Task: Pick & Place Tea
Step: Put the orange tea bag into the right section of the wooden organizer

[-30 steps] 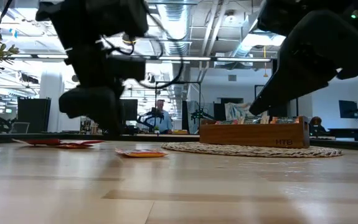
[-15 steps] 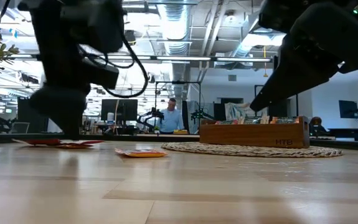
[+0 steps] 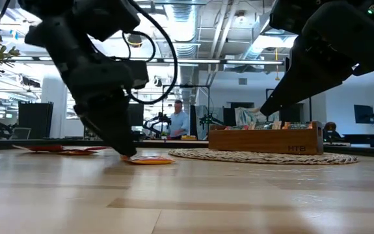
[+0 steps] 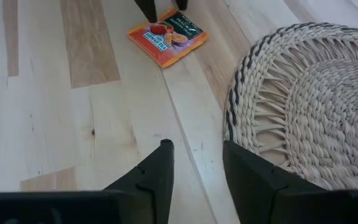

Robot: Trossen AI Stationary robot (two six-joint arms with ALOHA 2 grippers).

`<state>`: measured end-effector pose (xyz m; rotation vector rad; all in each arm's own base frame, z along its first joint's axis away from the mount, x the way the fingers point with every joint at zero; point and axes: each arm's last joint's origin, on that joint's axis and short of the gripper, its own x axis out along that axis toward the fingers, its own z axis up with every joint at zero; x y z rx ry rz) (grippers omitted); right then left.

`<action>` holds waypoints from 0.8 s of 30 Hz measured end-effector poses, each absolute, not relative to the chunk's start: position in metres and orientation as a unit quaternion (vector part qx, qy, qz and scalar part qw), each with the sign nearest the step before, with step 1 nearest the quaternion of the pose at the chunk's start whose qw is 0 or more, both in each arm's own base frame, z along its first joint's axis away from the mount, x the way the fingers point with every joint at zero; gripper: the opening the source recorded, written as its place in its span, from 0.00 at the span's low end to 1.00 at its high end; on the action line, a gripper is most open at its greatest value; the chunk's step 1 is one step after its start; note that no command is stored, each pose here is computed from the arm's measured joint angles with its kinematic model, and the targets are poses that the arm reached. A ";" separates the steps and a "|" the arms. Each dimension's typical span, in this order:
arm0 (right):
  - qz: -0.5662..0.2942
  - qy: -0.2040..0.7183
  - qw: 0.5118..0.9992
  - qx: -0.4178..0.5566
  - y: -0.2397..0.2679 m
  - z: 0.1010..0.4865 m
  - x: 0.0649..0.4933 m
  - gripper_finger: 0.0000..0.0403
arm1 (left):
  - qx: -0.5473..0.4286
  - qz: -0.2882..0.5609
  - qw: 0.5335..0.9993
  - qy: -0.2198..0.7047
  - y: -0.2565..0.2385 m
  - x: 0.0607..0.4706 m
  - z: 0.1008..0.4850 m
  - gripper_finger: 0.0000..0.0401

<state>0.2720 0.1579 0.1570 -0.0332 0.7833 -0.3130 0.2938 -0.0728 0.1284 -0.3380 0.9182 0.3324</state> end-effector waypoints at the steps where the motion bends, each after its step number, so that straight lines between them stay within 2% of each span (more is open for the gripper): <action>1: -0.152 0.380 0.912 -0.016 0.158 0.157 0.272 0.31 | -0.166 0.160 0.871 0.433 -0.071 0.294 0.127 0.56; 8: -0.151 0.380 0.912 -0.018 0.158 0.157 0.272 0.31 | -0.211 0.145 0.872 0.417 -0.059 0.291 0.112 0.48; 13: -0.150 0.378 0.913 -0.018 0.158 0.157 0.273 0.31 | -0.163 0.129 0.880 0.427 -0.065 0.293 0.100 0.39; 16: -0.150 0.378 0.913 -0.019 0.158 0.157 0.273 0.31 | -0.111 0.128 0.888 0.428 -0.069 0.291 0.098 0.29; 21: -0.149 0.377 0.914 -0.020 0.158 0.158 0.273 0.31 | -0.038 0.105 0.898 0.426 -0.074 0.291 0.098 0.05; 24: -0.149 0.376 0.915 -0.019 0.158 0.158 0.273 0.31 | -0.013 0.095 0.903 0.420 -0.075 0.292 0.102 0.02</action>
